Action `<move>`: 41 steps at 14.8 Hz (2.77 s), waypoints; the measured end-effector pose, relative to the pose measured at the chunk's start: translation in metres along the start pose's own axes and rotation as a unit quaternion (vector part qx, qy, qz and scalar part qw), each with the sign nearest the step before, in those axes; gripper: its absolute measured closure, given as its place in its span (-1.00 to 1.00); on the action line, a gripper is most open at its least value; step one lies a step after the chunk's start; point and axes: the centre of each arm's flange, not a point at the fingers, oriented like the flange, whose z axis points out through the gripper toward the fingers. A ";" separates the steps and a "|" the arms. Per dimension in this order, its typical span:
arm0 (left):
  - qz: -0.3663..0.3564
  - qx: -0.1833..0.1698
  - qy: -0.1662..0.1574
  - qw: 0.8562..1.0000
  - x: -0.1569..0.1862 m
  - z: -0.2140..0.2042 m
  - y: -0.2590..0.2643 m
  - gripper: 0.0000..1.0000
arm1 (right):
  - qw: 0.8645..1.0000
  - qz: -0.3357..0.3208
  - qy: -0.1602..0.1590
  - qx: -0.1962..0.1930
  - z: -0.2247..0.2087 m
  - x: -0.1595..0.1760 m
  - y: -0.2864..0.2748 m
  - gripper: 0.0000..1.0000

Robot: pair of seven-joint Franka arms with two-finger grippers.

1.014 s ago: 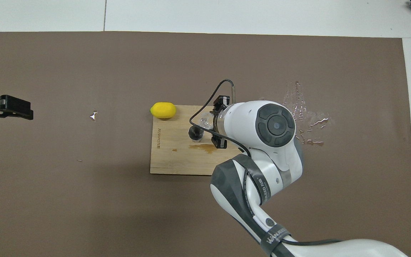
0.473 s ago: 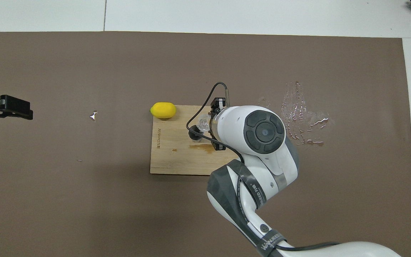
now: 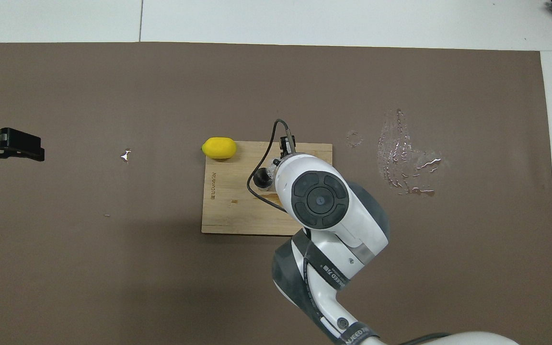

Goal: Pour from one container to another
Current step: 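Tilt the glass cup with the right gripper over the metal cup, then carry the glass cup back beside the glass pitcher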

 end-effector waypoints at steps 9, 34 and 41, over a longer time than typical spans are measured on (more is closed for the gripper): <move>0.000 0.000 0.000 1.000 0.000 0.000 0.000 -1.00 | 1.000 -0.020 0.016 -0.003 -0.003 -0.008 0.006 0.00; -0.003 0.000 -0.002 1.000 0.000 0.002 -0.003 -1.00 | 0.961 0.166 -0.196 -0.104 0.060 0.233 -0.019 0.00; -0.003 0.000 -0.002 1.000 0.000 0.002 -0.003 -1.00 | 0.955 0.149 -0.233 -0.106 0.083 0.341 0.014 0.00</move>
